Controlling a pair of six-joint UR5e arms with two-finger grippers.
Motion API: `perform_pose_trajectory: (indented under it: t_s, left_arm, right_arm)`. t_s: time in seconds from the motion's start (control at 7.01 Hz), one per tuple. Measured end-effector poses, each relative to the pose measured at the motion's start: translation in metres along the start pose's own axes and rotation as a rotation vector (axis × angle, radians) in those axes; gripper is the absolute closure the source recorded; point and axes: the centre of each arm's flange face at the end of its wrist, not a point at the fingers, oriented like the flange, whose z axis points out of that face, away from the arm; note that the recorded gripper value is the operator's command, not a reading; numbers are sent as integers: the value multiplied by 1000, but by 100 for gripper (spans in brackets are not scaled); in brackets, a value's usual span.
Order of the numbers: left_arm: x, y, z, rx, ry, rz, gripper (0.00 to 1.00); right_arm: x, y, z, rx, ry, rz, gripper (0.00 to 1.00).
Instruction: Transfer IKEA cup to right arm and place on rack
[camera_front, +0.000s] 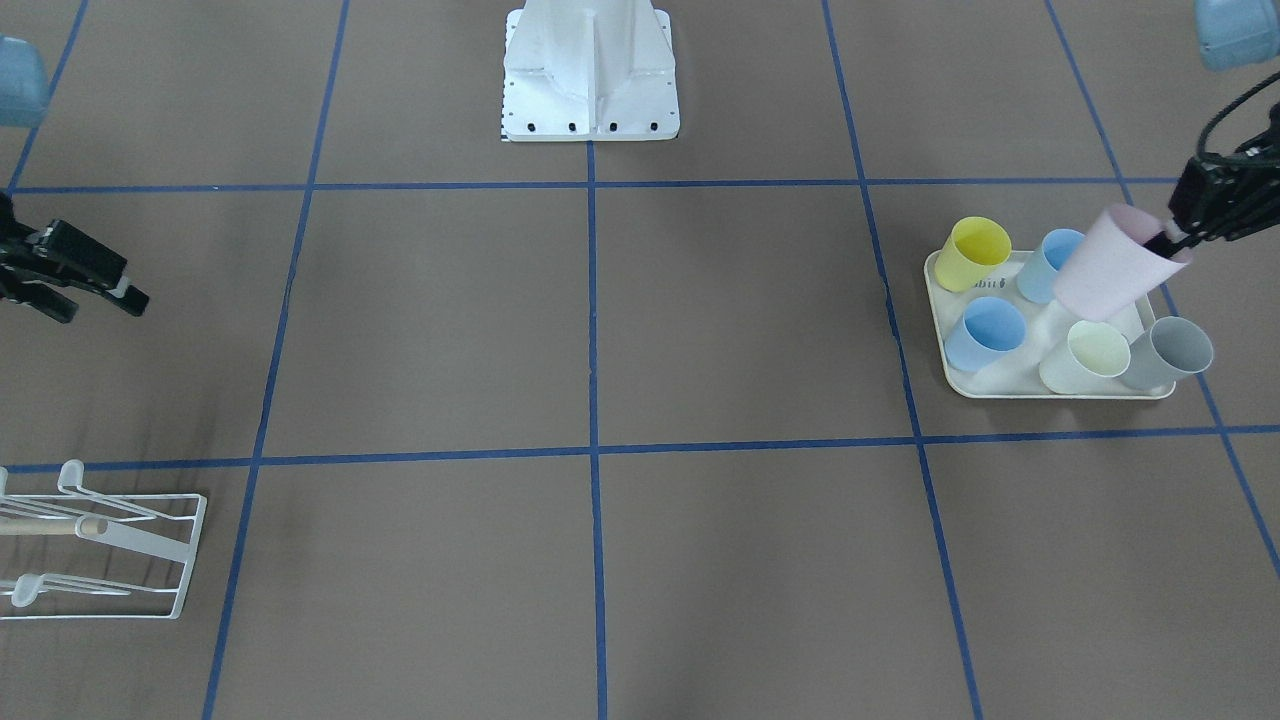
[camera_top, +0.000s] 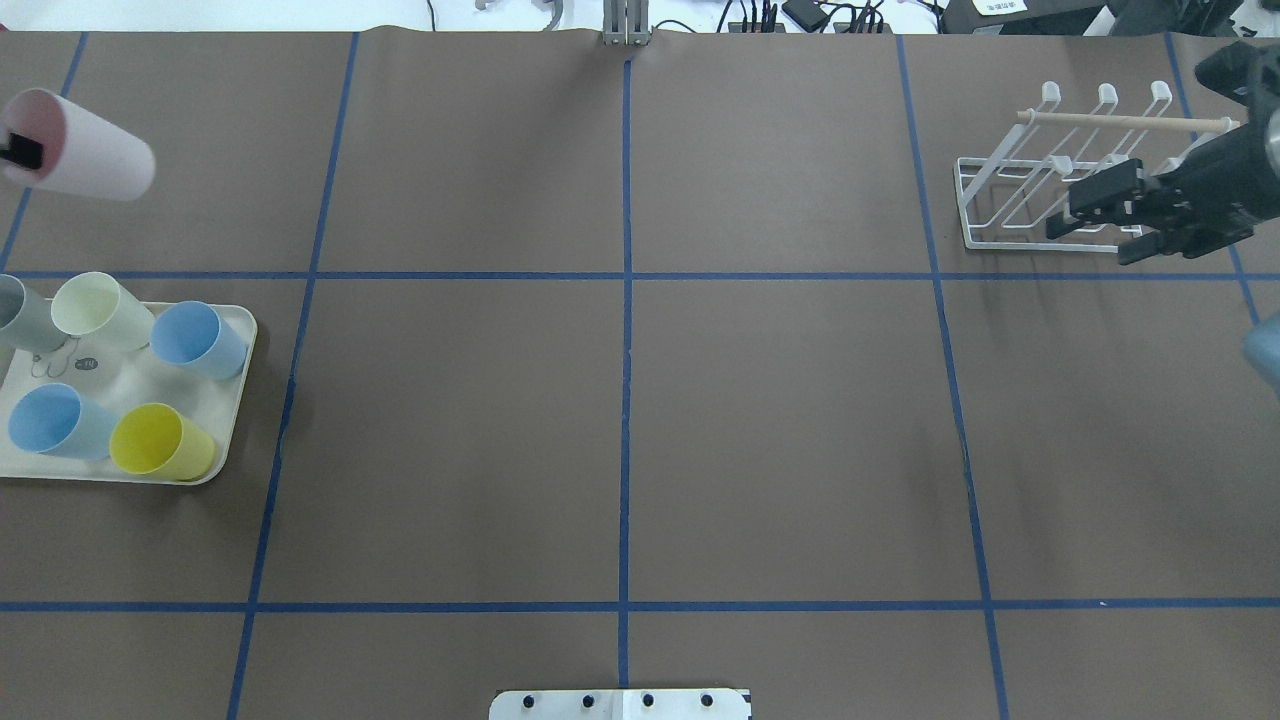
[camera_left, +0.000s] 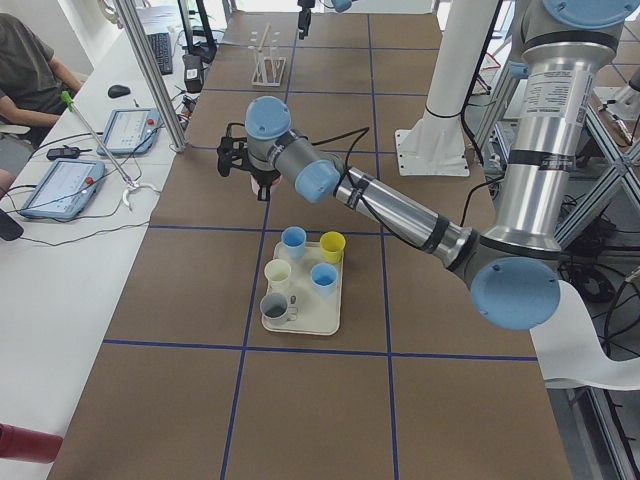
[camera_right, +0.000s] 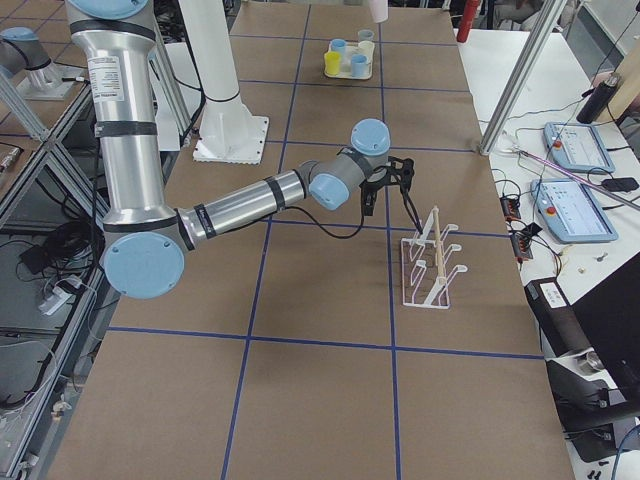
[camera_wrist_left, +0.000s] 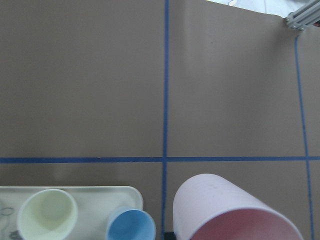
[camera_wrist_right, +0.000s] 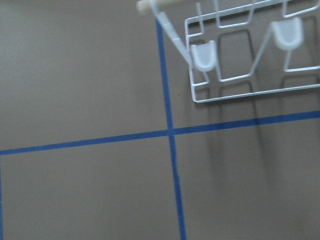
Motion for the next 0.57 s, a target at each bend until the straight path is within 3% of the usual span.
perform_pose_trajectory:
  t_s: [0.29, 0.57]
  left_arm:
    - [81, 17, 35, -35, 144, -96, 100]
    - [140, 31, 69, -36, 310, -212, 100]
  right_arm:
    - [-100, 19, 36, -5, -68, 152, 1]
    - [-195, 55, 63, 0, -178, 436, 1]
